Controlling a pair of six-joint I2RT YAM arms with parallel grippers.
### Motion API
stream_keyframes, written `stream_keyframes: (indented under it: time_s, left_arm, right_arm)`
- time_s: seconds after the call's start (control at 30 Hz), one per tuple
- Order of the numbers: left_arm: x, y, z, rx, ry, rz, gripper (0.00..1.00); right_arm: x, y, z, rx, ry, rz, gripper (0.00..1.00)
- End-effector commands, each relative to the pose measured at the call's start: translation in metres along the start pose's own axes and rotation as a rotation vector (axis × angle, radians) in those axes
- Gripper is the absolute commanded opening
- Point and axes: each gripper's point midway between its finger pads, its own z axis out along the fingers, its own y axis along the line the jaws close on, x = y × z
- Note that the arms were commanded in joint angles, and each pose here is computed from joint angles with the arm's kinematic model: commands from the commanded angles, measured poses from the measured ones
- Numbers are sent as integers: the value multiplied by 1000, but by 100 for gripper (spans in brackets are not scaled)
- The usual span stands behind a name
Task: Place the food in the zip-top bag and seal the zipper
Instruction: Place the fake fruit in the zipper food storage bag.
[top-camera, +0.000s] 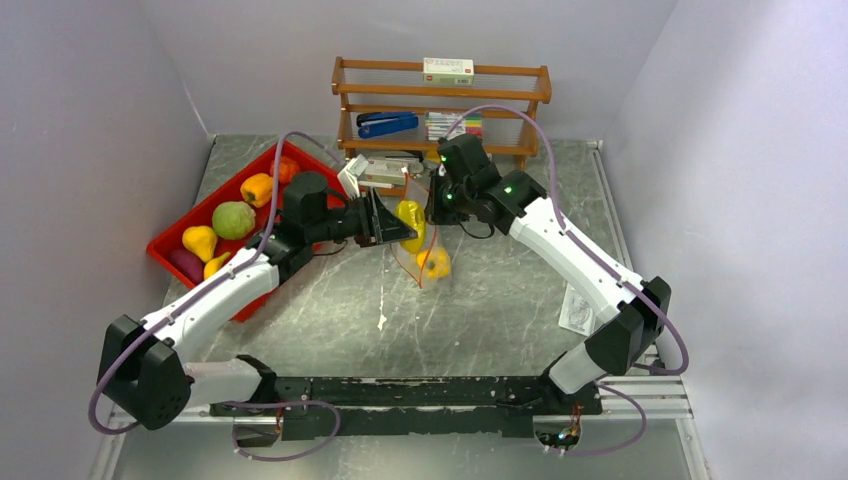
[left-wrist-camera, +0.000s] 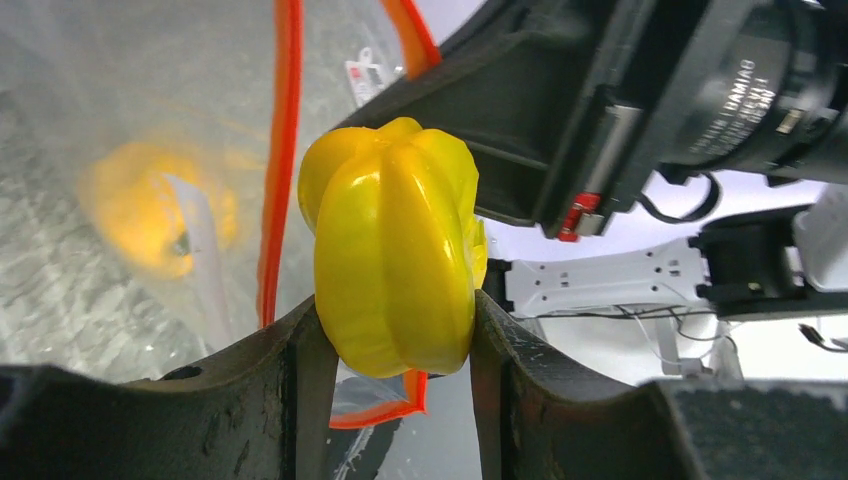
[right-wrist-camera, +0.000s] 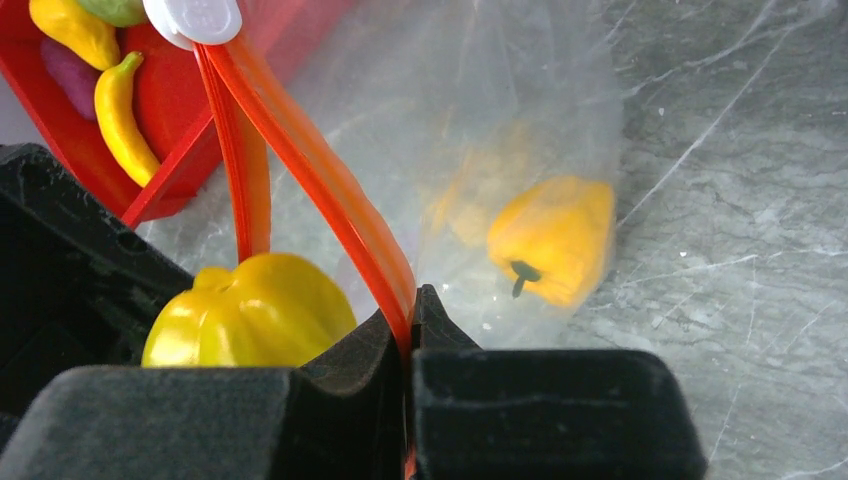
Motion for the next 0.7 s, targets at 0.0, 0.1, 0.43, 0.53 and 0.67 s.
stream_keyframes:
  time_s: [0.0,0.1,0.43,0.53,0.67]
  left_arm:
    - [-7,12,0,-105,-15,48,44]
    - [-10,14,-2,-132,-32,54,47]
    - [-15,19,-4,-193,-41,80,57]
    - [-16,14,-5,-175,-46,82,59]
    - [-21,8,-9,-175,-72,97,61]
  right_arm:
    - [-7,9,-8,-35,-33,1,0]
    - [-8,9,-9,-37,-35,1,0]
    - [-6,9,-10,-37,-35,3,0]
    - [-5,8,-9,-35,-33,3,0]
    - [-4,5,-8,-21,-30,2,0]
